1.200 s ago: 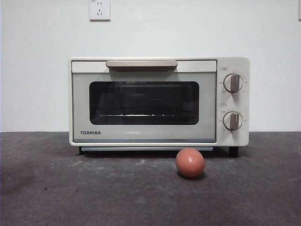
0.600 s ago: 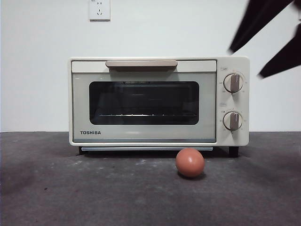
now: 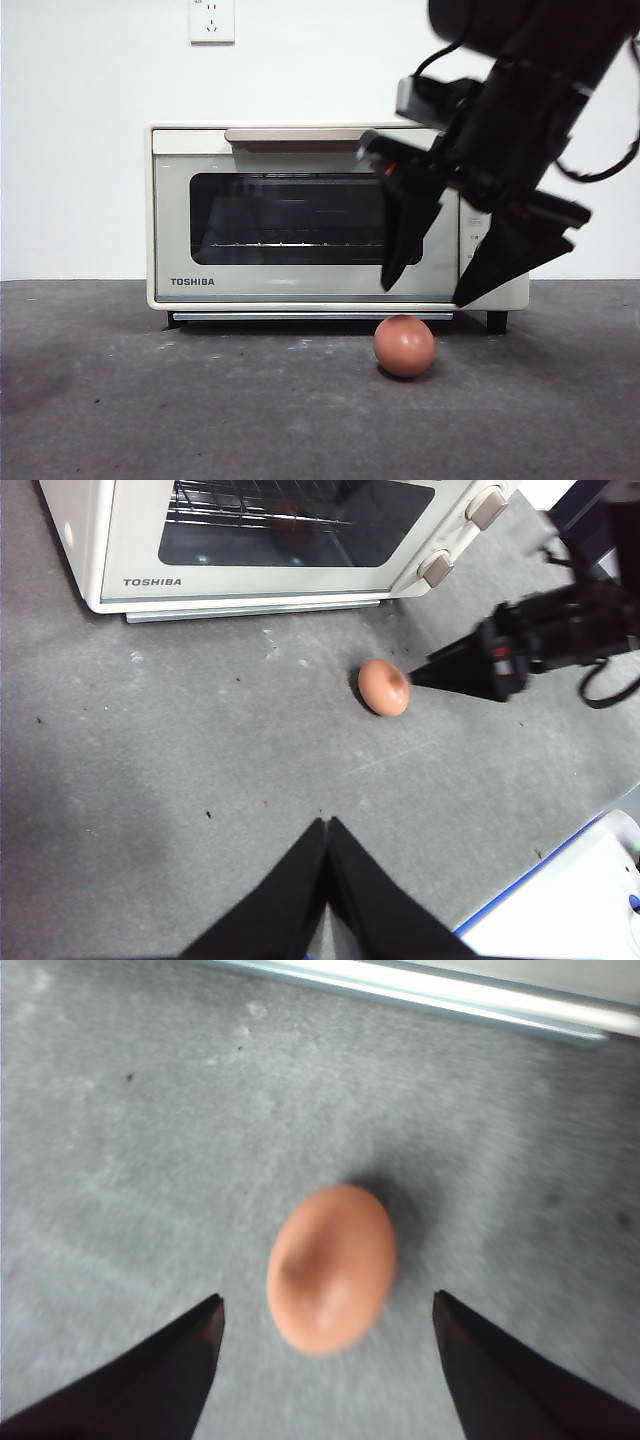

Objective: Eggoven

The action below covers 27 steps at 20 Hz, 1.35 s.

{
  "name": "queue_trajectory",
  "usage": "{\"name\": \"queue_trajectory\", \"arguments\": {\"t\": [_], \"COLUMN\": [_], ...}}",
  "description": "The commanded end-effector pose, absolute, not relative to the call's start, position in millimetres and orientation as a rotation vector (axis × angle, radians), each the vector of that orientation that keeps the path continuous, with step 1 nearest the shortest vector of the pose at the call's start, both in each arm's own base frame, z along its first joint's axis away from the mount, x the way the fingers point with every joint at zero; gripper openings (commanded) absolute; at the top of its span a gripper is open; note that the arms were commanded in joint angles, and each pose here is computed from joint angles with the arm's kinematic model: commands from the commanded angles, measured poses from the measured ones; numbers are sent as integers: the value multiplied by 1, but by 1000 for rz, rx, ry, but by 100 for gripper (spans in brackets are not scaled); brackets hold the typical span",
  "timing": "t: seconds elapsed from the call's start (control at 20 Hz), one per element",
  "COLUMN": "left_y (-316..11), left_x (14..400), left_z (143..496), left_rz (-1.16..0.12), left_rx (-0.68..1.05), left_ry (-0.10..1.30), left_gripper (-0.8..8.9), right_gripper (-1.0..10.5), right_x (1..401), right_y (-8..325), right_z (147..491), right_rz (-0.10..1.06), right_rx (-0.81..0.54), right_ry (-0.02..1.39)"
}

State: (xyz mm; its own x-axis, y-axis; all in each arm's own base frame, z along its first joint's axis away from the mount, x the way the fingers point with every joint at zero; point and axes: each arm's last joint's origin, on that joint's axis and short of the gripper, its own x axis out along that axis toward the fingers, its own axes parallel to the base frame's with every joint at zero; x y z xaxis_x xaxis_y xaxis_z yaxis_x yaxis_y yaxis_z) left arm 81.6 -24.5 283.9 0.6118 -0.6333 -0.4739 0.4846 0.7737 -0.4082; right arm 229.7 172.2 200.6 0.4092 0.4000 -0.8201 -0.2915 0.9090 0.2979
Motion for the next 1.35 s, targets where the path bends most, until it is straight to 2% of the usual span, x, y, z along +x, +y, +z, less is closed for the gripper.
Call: {"name": "queue_trajectory", "arguments": {"t": [0.05, 0.55, 0.8, 1.15, 1.35], "left_y": [-25, -26, -26, -26, -27], "left_x": [82, 82, 82, 82, 89], "left_z": [289, 290, 289, 290, 293], "left_rz": [-663, -676, -676, -676, -673], "left_rx": [-242, -237, -237, -238, -251], "left_ry": [620, 621, 623, 622, 591], "left_gripper": [7, 7, 7, 7, 7], "right_gripper": [333, 332, 285, 21, 3], "right_x": [239, 254, 255, 255, 251], "right_y": [184, 197, 199, 199, 199], "right_z": [195, 162, 161, 161, 172], "right_rz": [437, 409, 412, 419, 475], "right_rx": [114, 83, 85, 80, 88], "right_ry": [1076, 1157, 1149, 1150, 1132]}}
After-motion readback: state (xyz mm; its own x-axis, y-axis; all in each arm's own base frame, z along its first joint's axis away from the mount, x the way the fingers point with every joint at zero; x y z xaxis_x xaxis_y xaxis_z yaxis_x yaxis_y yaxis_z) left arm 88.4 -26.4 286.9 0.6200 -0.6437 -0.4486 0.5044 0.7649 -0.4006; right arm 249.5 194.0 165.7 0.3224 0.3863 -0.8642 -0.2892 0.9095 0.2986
